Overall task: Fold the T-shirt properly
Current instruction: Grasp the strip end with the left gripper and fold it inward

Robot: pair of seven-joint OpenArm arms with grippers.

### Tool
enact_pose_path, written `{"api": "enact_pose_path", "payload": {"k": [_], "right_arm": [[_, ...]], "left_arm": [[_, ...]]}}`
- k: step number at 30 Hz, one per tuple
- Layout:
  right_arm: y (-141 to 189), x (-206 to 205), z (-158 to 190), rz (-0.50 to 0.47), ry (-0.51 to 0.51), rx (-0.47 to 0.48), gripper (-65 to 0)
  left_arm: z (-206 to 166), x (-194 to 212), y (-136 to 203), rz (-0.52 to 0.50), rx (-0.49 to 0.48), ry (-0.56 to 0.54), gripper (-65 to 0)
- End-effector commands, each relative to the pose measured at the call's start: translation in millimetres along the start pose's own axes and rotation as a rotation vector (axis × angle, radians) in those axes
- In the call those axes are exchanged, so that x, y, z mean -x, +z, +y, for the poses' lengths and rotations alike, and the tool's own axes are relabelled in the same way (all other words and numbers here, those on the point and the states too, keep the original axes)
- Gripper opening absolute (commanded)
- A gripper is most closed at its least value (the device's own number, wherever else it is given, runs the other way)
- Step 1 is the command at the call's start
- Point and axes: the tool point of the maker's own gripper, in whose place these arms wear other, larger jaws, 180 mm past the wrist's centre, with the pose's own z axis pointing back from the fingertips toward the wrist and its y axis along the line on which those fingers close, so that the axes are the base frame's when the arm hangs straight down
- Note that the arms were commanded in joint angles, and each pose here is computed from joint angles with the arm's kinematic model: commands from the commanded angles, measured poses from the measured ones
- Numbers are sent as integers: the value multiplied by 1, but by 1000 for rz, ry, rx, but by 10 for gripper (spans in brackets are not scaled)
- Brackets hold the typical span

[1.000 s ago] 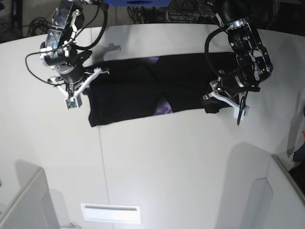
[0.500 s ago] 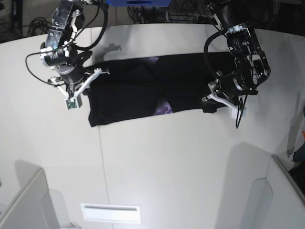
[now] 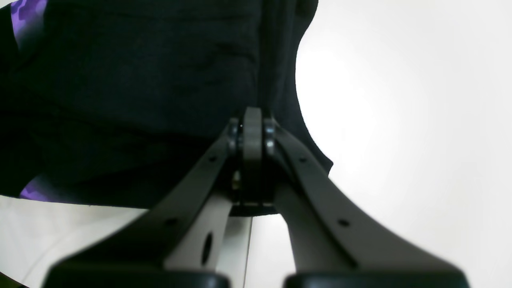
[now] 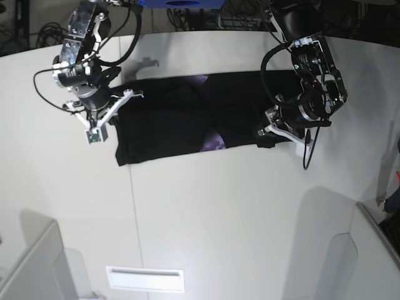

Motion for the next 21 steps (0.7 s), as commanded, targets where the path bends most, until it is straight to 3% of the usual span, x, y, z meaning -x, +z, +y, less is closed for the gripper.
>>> {"api": "enact_pose_path", "payload": {"k": [1, 21], "right_arm": [[3, -13, 0, -49, 4, -2, -650], [2, -17, 0, -57, 5, -2, -650]], "left_arm": [[-11, -11, 2, -30, 33, -18, -650], [-19, -6, -1, -9, 46, -41, -650]]}}
